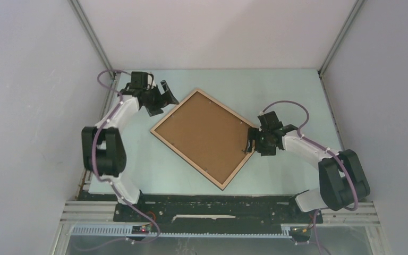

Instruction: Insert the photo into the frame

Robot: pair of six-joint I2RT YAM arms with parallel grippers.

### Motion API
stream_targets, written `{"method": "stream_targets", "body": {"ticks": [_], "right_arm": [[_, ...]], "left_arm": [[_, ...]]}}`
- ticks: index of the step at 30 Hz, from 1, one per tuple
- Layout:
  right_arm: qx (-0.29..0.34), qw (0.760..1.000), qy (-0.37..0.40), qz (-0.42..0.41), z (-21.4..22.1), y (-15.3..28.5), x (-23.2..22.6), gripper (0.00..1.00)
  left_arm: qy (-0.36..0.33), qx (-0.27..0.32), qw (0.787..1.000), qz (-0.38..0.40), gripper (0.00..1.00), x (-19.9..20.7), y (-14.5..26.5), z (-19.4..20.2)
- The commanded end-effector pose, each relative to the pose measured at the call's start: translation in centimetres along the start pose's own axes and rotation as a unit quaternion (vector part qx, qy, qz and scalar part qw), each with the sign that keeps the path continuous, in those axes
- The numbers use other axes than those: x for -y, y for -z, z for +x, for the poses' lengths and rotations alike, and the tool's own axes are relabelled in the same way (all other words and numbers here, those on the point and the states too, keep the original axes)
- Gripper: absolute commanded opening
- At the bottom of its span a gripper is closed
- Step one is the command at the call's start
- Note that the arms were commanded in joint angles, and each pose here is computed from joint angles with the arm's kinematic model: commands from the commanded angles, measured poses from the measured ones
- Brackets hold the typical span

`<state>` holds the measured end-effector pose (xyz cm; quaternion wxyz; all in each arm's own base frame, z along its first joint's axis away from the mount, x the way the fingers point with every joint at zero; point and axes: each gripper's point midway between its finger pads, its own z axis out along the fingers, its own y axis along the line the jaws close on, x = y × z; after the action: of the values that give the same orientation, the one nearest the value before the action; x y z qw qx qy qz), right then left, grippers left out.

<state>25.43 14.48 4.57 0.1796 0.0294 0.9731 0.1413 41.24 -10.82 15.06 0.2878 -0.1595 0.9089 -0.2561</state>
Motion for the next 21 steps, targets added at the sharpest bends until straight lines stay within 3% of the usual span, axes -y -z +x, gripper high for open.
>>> {"method": "stream_targets", "body": {"ticks": [1, 7, 12, 16, 21], "right_arm": [[0.033, 0.998, -0.019, -0.045, -1.5, -0.2, -1.5, 0.82], [0.021, 0.998, -0.027, -0.054, -1.1, -1.1, -1.8, 0.82], [0.023, 1.000, -0.009, -0.019, -0.8, -1.7, -1.2, 0.82], [0.027, 1.000, 0.006, 0.007, -0.6, -1.9, -1.1, 0.81], [0.024, 0.999, 0.010, 0.024, -0.6, -2.3, -1.7, 0.77]], "left_arm": [[-0.048, -0.038, 0.995, -0.073, 1.00, -2.8, -2.5, -2.3], [-0.044, -0.055, 0.994, -0.089, 1.00, -5.6, -5.0, -2.8], [0.036, -0.094, 0.995, -0.002, 0.99, -4.5, -7.9, -0.6], [0.071, -0.088, 0.993, -0.026, 0.97, -7.1, -8.6, -0.2], [0.104, -0.093, 0.990, -0.006, 0.96, -6.8, -9.1, 0.9]]}}
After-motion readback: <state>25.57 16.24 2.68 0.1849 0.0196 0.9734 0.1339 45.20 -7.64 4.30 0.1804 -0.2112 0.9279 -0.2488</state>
